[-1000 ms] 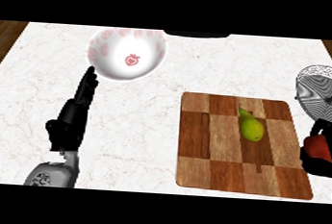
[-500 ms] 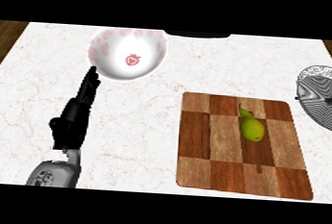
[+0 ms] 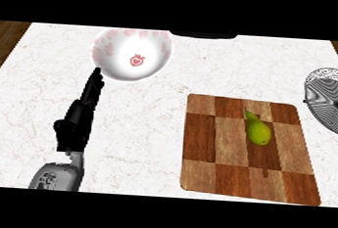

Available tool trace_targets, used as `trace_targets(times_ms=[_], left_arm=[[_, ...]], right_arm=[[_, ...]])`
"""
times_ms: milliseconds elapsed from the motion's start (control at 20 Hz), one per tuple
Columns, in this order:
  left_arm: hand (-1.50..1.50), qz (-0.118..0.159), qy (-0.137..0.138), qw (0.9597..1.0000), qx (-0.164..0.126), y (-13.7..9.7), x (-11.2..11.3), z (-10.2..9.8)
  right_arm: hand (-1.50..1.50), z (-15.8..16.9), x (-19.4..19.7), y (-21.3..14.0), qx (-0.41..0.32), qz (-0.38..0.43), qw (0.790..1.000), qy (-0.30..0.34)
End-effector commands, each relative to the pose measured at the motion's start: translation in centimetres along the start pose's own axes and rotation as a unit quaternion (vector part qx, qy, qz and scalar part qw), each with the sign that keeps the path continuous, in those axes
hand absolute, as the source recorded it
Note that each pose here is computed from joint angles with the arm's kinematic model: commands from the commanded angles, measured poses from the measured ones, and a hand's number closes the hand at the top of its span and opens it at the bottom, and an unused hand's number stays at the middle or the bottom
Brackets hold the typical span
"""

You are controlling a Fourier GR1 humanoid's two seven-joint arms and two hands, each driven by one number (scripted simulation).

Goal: Pick the bell pepper from the cutting board and place it in the tiered basket

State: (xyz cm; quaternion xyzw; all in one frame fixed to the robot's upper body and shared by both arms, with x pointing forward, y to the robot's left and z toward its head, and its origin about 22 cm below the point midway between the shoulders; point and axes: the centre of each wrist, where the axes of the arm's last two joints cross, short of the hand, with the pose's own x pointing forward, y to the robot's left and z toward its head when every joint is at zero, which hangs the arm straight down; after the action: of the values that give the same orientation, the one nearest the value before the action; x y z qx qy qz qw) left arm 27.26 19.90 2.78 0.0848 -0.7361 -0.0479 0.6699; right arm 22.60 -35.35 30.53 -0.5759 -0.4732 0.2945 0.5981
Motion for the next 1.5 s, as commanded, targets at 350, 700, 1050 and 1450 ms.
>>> trace_targets(times_ms=[350,700,1050,1450], left_arm=[[0.0,0.001,-0.011,0.9999,0.001,-1.6,0.6,-0.6],[0.0,-0.001,-0.007,1.0,-0.002,2.1,0.7,-1.6],[0.0,0.001,-0.001,1.0,-0.008,0.0,0.4,0.7],[0.0,0.004,-0.002,1.0,0.003,2.0,0.9,0.9]], right_arm=[[1.5,-6.6,0.3,-0.3,-0.012,-0.023,0.999,0.03],[1.5,-10.9,-1.6,2.3,-0.008,0.028,0.999,0.032],[1.5,-13.8,-5.1,2.8,-0.006,0.045,0.998,0.051],[-1.5,-14.5,-8.6,6.4,0.024,-0.161,0.982,0.092]])
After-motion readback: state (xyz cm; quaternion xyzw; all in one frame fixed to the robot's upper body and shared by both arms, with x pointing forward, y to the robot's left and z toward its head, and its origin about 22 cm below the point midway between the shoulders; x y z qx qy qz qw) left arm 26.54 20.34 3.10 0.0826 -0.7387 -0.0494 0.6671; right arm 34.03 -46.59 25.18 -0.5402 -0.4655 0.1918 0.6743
